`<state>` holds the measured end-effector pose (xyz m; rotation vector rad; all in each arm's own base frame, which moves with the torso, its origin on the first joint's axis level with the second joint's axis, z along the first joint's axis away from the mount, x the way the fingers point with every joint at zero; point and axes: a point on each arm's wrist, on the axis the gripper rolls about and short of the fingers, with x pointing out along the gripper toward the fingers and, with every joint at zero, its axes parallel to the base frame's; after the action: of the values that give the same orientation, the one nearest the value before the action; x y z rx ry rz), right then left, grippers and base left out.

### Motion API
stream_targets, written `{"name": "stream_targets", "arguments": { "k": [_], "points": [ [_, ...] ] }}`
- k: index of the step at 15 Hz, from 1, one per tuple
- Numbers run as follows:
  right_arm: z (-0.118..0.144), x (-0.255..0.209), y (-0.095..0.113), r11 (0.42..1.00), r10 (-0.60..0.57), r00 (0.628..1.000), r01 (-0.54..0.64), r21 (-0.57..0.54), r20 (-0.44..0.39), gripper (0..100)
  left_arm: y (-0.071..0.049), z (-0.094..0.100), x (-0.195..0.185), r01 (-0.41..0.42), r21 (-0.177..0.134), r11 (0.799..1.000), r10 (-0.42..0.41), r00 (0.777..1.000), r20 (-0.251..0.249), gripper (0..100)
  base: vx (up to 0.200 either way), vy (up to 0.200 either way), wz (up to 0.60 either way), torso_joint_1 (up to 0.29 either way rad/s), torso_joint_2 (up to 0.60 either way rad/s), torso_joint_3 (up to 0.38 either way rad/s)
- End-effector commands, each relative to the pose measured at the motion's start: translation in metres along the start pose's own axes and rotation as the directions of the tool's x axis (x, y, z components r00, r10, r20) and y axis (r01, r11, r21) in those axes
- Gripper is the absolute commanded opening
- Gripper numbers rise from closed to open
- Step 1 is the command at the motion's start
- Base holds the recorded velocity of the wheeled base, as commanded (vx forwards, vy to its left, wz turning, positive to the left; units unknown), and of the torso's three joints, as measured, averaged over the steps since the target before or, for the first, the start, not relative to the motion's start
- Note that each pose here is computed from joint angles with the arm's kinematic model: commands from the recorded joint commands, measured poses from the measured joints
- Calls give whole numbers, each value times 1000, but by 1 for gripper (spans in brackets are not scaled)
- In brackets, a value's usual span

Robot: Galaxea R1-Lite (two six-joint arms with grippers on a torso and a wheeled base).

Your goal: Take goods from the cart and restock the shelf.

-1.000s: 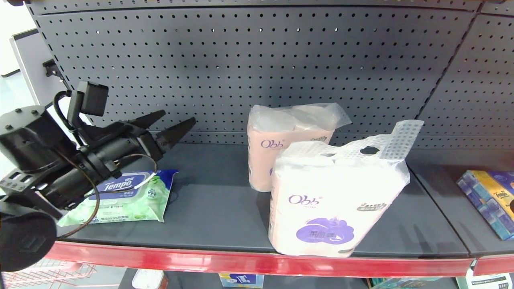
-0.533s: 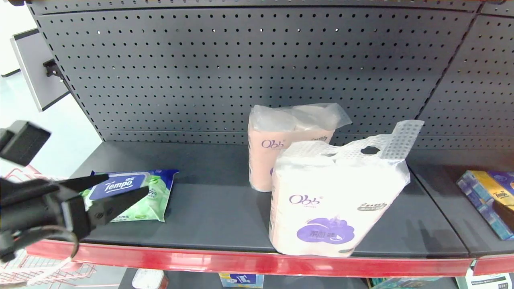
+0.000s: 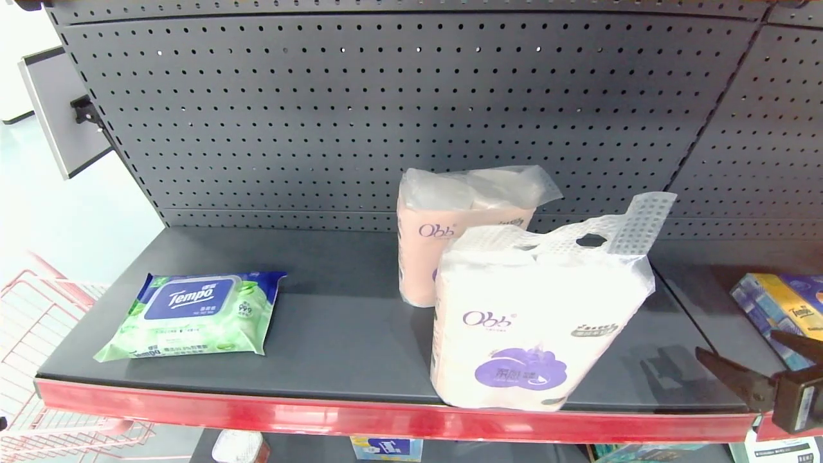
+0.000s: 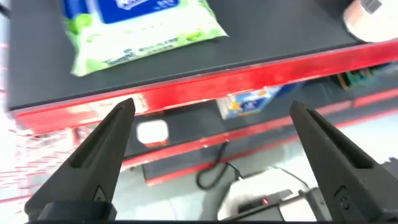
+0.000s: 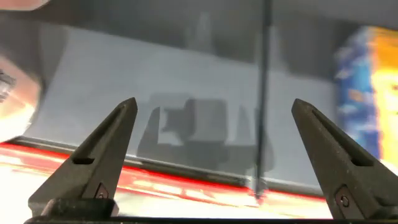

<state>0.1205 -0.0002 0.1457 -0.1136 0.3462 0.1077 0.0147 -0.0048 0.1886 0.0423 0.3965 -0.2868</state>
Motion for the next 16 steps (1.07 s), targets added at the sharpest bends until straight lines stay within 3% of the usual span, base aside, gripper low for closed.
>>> {"name": "stream_targets", "arguments": {
  "k": [1, 5, 11, 16],
  "points": [
    [1, 16, 7, 998, 68, 996, -68, -2, -60, 100, -1, -4, -10, -1, 4, 1000, 1, 999, 54, 100, 0, 0, 0, 0, 0, 0],
    [-20, 18, 37, 965, 250, 956, -258, -33, -156, 100, -1, -6, -11, 2, 7, 1000, -2, 998, 68, 100, 0, 0, 0, 0, 0, 0],
    [-14, 45, 46, 968, 226, 946, -245, -54, -233, 100, -1, -6, -12, 2, 6, 1000, -2, 997, 74, 100, 0, 0, 0, 0, 0, 0],
    [-2, 60, 55, 961, 244, 942, -266, -71, -229, 100, -1, -7, -12, 2, 6, 1000, -2, 997, 71, 100, 0, 0, 0, 0, 0, 0]
  ]
}}
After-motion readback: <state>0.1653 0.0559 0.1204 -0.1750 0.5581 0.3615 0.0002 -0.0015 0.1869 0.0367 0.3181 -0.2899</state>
